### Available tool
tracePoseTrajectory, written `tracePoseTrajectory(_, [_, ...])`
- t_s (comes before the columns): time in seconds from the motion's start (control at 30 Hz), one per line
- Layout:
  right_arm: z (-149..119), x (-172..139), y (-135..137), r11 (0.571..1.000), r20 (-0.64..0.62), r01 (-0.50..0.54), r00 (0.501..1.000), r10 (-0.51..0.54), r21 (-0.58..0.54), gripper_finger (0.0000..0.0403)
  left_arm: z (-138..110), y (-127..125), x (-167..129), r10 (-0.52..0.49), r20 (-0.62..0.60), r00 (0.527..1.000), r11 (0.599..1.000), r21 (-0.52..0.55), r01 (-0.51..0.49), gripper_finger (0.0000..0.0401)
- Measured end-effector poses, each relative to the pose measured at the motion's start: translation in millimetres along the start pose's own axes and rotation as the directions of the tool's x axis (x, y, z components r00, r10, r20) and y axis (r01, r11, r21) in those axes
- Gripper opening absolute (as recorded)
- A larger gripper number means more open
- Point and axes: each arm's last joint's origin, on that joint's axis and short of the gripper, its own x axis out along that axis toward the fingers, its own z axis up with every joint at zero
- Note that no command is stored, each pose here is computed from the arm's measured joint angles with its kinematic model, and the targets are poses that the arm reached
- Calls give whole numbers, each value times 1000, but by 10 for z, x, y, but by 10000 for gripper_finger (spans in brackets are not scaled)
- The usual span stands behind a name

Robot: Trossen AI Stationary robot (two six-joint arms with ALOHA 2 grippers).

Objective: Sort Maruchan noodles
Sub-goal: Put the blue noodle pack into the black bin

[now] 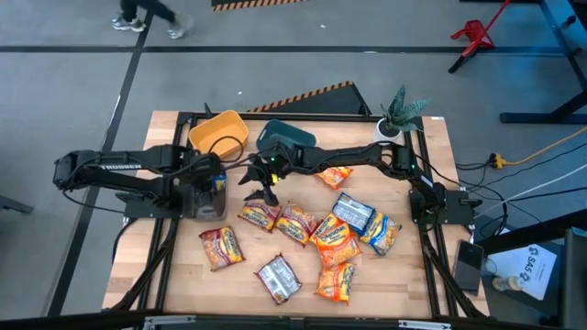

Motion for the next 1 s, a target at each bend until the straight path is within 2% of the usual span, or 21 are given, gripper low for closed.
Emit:
tracePoseTrajectory(0.3, [1, 1, 2, 1000, 1, -2, 1000, 2, 0, 260, 3, 25, 3, 16, 0, 1000, 1000, -19, -16, 183])
tracePoseTrajectory(0.5, [22, 33, 70, 999, 13, -45, 999, 45, -5, 260, -7, 54, 0, 108, 1, 994, 992, -63, -108, 212])
tracePoseTrajectory(0.67, [52, 132, 247, 999, 5, -44, 999, 44, -21, 260, -31, 94, -9, 230, -7, 973, 964, -134, -229, 213])
tracePoseTrajectory(0.83, [75, 203, 393, 997, 2, -65, 998, 65, -36, 260, -28, 92, -8, 226, -4, 974, 965, -134, -224, 212])
tracePoseTrajectory(1.0, [78, 209, 393, 999, 0, -27, 1000, 27, -37, 259, 9, 96, -64, 235, 22, 972, 962, -147, -229, 212])
